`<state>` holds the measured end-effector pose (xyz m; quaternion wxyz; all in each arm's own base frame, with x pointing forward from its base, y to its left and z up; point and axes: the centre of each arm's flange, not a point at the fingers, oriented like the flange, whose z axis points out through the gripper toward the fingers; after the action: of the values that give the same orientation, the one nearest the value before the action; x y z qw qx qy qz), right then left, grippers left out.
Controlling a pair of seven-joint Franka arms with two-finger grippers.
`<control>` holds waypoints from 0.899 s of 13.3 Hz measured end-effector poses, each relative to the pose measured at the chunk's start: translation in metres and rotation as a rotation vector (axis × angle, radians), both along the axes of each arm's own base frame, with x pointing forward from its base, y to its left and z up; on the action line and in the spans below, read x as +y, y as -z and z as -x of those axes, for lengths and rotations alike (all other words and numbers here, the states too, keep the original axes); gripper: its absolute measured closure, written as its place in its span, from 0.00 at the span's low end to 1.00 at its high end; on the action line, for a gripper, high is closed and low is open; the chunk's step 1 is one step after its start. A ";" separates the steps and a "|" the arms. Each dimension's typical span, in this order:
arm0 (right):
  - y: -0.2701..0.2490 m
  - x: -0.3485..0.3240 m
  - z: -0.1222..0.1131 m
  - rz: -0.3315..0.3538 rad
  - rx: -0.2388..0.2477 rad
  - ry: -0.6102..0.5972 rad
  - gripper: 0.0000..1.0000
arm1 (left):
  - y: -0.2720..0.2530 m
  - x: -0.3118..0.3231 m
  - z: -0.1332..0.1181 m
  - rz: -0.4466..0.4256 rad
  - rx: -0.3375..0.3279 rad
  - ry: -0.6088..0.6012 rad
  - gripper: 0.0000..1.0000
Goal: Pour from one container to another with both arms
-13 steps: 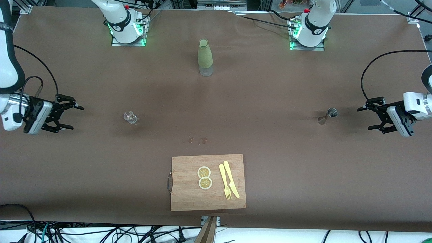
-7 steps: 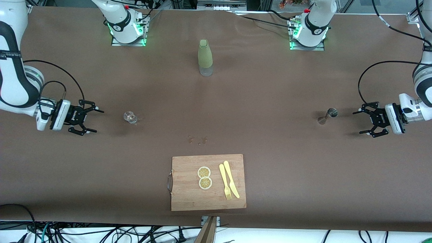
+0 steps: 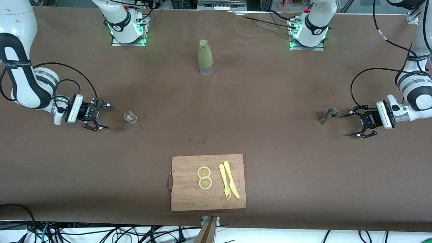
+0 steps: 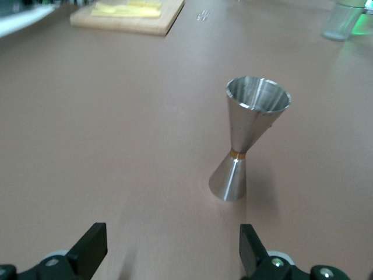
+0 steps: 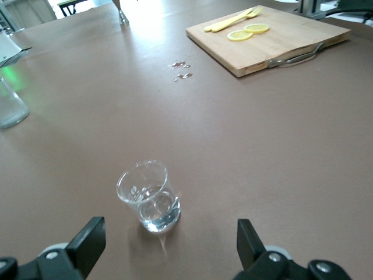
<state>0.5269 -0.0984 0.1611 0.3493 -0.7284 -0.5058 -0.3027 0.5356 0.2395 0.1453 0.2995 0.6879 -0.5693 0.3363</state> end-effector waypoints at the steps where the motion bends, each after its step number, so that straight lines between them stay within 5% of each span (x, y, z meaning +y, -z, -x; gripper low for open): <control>1: 0.007 0.002 0.003 -0.007 -0.003 -0.007 0.00 | 0.003 -0.004 0.000 0.027 -0.052 0.020 0.00; 5: 0.035 0.017 0.011 -0.072 -0.046 0.001 0.01 | 0.027 -0.025 0.010 0.131 -0.141 0.067 0.00; 12: 0.055 0.040 0.012 -0.123 -0.100 0.015 0.00 | 0.047 -0.053 0.020 0.236 -0.107 0.103 0.02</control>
<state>0.5147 -0.0585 0.1056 0.3656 -0.6932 -0.4974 -0.3719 0.5151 0.1865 0.0979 0.3646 0.5989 -0.5754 0.4212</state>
